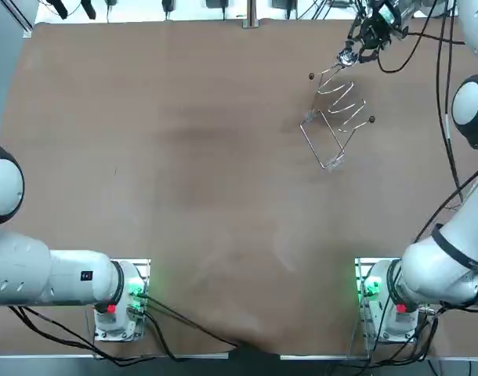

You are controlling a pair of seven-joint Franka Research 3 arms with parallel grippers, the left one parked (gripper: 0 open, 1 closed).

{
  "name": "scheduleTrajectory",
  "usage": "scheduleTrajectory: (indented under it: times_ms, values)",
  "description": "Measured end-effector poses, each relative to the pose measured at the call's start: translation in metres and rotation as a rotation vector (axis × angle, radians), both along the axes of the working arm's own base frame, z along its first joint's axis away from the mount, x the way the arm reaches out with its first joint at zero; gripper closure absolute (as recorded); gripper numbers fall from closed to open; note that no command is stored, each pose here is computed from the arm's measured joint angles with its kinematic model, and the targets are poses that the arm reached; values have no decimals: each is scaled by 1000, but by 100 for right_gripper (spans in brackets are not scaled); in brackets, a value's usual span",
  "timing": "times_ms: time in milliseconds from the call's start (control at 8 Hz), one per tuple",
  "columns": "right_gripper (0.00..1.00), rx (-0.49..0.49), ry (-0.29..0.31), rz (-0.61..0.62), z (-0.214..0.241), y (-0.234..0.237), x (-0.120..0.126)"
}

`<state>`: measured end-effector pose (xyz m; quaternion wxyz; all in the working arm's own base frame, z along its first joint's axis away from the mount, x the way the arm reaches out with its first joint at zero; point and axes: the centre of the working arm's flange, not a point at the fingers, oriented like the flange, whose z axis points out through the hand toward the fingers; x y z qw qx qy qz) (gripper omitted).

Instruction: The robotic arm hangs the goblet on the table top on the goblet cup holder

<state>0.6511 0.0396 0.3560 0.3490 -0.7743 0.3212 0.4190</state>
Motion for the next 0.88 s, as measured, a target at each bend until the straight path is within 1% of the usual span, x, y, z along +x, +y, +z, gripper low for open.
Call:
scheduleTrajectory:
  times_ms: [375,875]
  values:
    - [90,15,3,13,15,-14,-3]
    - [90,-43,5,63,11,-9,-8]
